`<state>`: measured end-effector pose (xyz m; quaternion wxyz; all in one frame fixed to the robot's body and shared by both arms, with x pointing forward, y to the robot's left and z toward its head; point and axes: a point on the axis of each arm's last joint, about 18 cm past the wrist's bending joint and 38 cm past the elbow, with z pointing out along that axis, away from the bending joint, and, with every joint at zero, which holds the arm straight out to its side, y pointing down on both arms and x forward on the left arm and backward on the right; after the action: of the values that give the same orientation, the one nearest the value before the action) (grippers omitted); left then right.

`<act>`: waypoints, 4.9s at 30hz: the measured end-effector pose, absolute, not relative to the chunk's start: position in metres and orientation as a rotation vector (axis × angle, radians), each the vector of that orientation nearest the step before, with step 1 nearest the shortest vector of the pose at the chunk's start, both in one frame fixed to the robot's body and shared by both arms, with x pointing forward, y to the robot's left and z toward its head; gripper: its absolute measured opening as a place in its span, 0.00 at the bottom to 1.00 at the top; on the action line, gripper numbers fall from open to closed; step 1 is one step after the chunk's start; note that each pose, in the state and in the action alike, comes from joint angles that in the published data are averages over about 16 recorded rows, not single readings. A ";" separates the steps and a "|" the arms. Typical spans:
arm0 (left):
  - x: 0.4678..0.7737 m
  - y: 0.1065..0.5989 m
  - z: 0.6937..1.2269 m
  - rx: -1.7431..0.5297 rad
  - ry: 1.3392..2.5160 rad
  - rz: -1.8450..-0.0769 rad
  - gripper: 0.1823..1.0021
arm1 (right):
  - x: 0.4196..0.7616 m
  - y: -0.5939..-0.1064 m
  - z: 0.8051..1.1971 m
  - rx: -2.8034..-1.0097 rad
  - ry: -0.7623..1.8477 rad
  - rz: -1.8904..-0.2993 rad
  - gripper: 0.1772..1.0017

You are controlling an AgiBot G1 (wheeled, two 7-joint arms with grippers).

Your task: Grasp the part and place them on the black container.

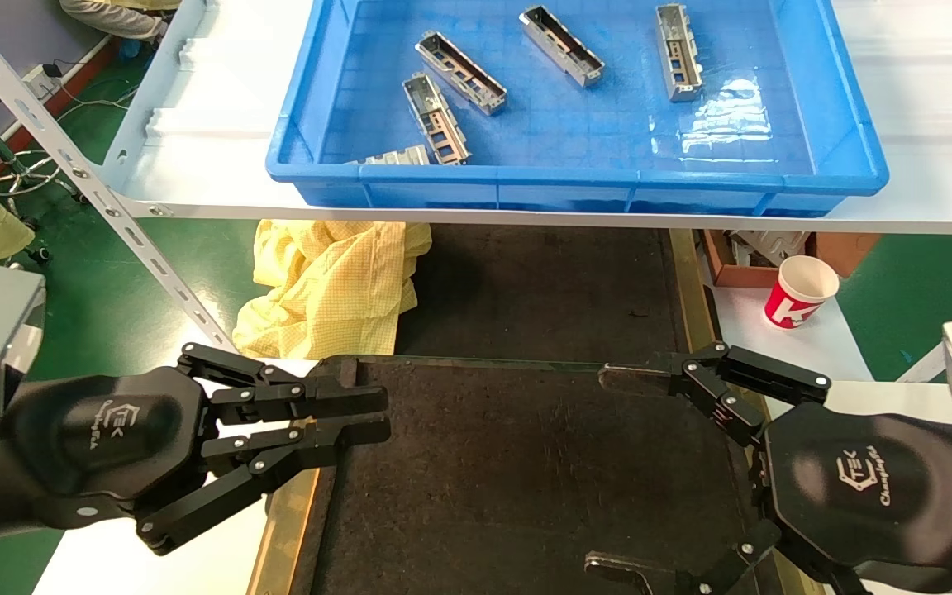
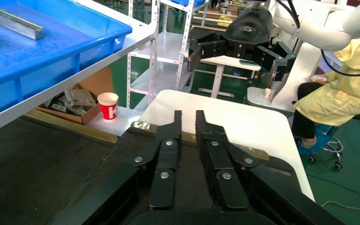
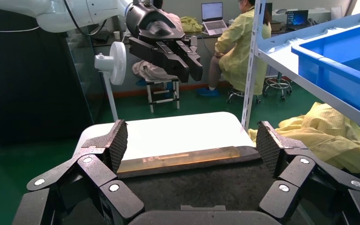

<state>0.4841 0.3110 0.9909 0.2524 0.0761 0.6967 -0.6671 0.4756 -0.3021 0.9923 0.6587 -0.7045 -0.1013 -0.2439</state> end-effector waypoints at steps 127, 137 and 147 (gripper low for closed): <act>0.484 0.311 0.991 0.207 1.895 -1.814 1.00 | 0.736 -0.223 1.175 -1.465 0.363 -1.272 0.35; 0.484 0.311 0.991 0.207 1.895 -1.814 1.00 | 0.724 -0.240 1.196 -1.430 0.339 -1.300 0.21; 0.484 0.311 0.991 0.207 1.895 -1.814 1.00 | 0.686 -0.273 1.208 -1.463 0.193 -1.245 0.20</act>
<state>0.4841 0.3110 0.9909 0.2524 0.0760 0.6967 -0.6671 0.6862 -0.2732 1.2080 0.5693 -0.6230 0.0823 -0.5301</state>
